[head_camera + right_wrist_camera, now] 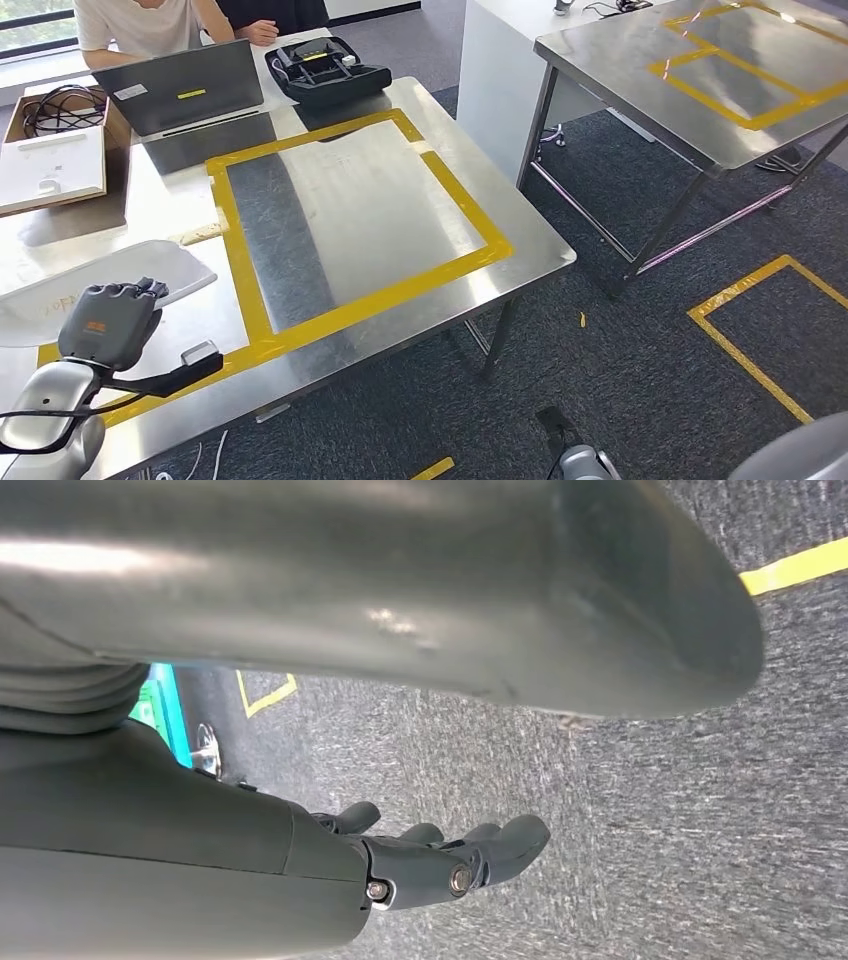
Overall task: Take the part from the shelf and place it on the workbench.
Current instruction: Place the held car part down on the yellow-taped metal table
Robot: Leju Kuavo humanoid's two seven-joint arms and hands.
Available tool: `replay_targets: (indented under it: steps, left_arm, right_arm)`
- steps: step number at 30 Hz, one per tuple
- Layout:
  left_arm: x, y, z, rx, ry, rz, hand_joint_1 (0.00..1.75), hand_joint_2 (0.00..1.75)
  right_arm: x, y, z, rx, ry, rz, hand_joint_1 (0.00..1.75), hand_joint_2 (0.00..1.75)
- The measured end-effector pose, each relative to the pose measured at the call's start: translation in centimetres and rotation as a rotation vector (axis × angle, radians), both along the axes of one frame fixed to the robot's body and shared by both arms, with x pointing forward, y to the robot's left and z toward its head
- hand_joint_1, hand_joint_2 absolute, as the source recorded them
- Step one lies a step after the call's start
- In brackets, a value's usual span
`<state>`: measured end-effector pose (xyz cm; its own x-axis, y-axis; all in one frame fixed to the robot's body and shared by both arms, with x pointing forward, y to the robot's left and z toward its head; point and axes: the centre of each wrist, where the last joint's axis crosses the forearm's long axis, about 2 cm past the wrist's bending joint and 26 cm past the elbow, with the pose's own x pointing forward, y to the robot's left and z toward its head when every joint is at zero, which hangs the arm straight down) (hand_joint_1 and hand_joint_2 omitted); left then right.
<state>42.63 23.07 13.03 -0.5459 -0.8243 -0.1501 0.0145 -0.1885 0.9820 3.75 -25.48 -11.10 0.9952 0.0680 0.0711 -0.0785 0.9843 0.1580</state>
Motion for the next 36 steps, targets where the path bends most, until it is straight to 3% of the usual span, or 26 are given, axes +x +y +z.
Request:
replay_targets:
  steps: [6, 10, 17, 21, 26, 29, 31, 36]
  left_arm:
    - [-0.7, 0.4, -1.1, 0.002, 0.051, 0.021, 1.75, 1.75]
    - [-1.2, 1.2, -2.1, 0.007, 0.075, 0.053, 0.0, 1.75]
    - [-2.1, 2.7, -3.4, 0.01, 0.066, 0.094, 0.0, 1.75]
    - [-2.3, 3.3, -3.7, 0.021, 0.099, 0.133, 0.0, 0.0]
    - [-2.3, 5.1, -3.8, 0.072, 0.085, 0.201, 0.0, 0.0]
    - [-1.3, 6.8, -2.6, 0.116, 0.043, 0.246, 0.0, 0.0]
    - [0.0, 8.2, -0.7, 0.139, 0.007, 0.274, 0.0, 0.0]
    - [4.1, 11.6, 6.9, 0.175, -0.108, 0.356, 0.0, 0.0]
  right_arm:
    - [-0.3, 0.0, 0.0, 0.009, -0.029, -0.006, 0.0, 0.0]
    - [-0.6, -0.1, -0.1, 0.01, -0.038, -0.005, 0.0, 0.0]
    - [-0.9, -0.1, -0.1, 0.011, -0.042, 0.002, 0.0, 0.0]
    - [-0.9, -0.1, -0.1, 0.01, -0.038, 0.01, 0.0, 0.0]
    - [-0.9, 0.0, -0.1, 0.01, -0.032, 0.033, 0.0, 0.0]
    - [-0.8, 0.0, -0.1, 0.008, -0.026, 0.052, 0.0, 0.0]
    - [-0.7, 0.1, -0.1, 0.008, -0.026, 0.059, 0.0, 0.0]
    - [-0.6, 0.5, 0.0, 0.015, -0.028, 0.068, 0.0, 0.0]
